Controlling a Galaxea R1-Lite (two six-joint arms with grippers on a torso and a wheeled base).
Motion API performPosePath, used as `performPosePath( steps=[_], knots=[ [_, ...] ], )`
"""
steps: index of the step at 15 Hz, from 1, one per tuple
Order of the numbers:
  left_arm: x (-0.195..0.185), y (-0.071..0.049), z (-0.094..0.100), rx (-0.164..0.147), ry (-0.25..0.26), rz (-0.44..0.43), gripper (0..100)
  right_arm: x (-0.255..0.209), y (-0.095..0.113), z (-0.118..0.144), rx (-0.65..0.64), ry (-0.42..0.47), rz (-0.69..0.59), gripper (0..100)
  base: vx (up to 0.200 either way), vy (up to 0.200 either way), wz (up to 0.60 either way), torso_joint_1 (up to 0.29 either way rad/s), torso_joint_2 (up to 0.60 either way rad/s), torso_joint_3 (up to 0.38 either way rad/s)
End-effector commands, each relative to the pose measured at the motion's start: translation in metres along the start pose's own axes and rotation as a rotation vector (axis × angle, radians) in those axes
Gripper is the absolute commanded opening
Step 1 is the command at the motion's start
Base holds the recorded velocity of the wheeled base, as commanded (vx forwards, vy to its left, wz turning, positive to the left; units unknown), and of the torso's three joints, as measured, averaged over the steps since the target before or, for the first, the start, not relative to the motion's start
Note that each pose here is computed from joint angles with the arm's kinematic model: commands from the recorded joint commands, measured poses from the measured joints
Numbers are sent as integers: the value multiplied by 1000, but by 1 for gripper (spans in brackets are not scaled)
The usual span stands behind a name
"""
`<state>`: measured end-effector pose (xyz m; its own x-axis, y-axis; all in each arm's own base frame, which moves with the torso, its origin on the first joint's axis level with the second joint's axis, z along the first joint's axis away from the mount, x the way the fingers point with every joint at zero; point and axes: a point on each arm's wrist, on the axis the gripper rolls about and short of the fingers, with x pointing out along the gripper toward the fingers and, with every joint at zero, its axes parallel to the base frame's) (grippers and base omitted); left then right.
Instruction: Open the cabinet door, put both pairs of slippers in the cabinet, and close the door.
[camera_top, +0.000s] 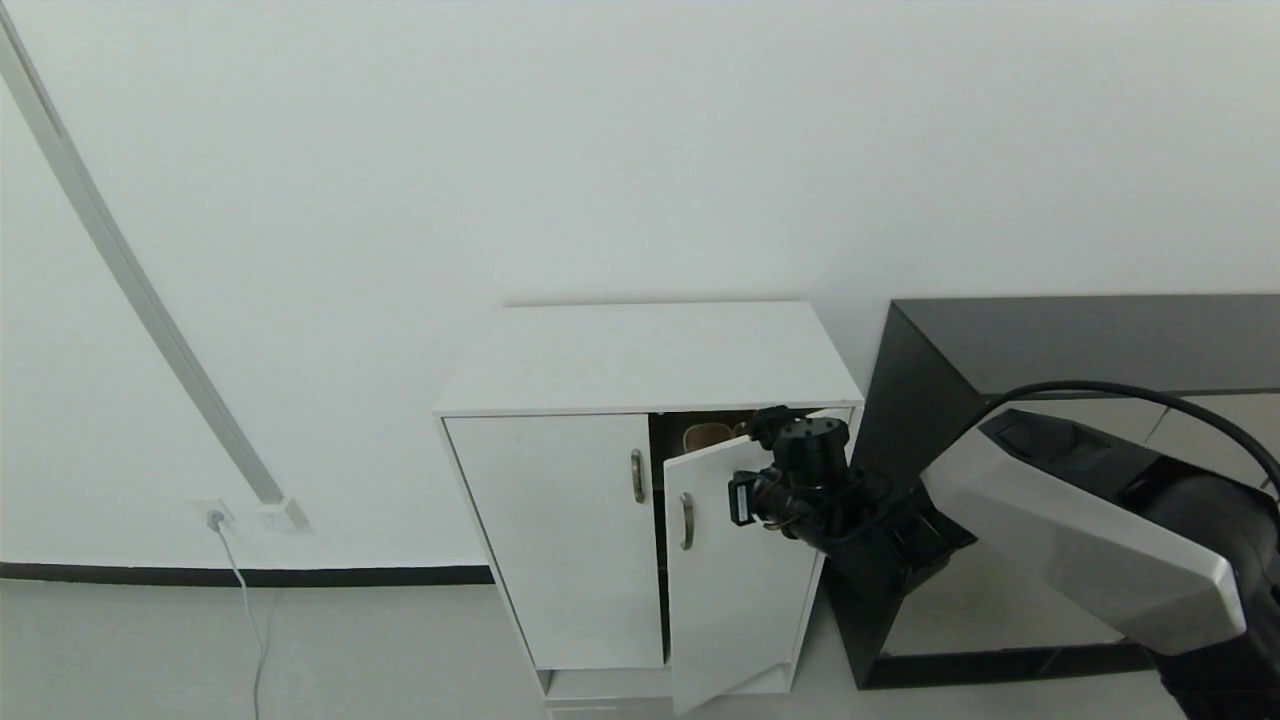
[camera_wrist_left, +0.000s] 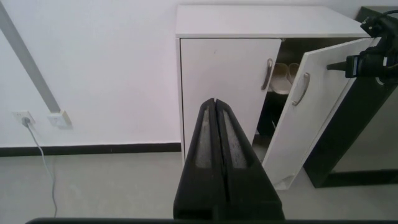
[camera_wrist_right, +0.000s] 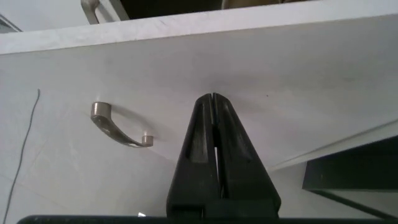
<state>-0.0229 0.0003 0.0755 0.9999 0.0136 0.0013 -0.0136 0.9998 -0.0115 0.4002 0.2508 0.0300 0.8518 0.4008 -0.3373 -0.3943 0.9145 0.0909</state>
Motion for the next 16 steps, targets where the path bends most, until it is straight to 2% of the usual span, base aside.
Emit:
performPosePath(
  steps=[1,11,16],
  knots=[
    [0,0,0,-1,1,0,0,9,-3,-1,4,-8,-7,0,0,0,0,0,0,0],
    [0,0,0,-1,1,0,0,25,-16,9,19,-55,-31,0,0,0,0,0,0,0],
    [0,0,0,-1,1,0,0,33,-31,7,-8,-60,-60,0,0,0,0,0,0,0]
  ],
)
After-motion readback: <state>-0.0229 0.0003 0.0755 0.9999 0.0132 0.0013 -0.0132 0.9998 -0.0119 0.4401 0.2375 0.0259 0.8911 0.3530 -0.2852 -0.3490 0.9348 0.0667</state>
